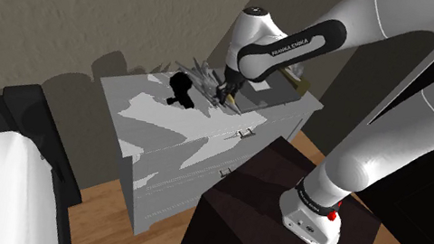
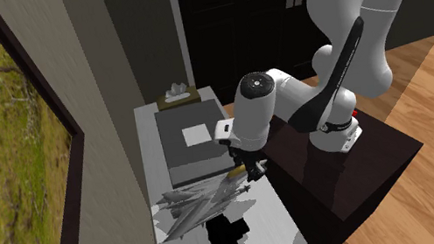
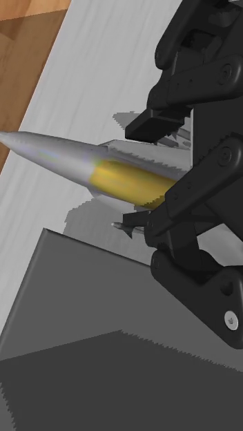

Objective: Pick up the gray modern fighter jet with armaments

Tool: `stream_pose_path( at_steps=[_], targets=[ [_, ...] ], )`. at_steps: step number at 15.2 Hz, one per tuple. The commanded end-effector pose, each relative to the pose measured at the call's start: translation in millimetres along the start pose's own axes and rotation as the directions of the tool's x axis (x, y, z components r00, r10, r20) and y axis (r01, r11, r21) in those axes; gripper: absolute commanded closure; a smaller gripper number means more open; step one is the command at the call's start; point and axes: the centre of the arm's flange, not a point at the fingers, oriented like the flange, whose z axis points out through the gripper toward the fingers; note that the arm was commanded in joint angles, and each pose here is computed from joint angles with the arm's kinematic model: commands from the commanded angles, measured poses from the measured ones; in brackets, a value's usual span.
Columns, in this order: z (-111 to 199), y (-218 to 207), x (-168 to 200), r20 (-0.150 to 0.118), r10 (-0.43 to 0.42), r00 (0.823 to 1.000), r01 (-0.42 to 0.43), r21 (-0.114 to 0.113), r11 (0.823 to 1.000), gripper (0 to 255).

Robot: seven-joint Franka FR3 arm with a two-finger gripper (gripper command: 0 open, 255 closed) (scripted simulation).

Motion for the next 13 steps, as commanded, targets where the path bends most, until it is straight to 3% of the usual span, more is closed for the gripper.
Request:
stream_pose_path(
  at_steps=[1,13],
  targets=[
    [-10,2,1,0.0,0.001,1.0,-0.001,0.0,1.0,255],
    [-64,8,3,0.0,0.001,1.0,-0.001,0.0,1.0,255]
  ],
)
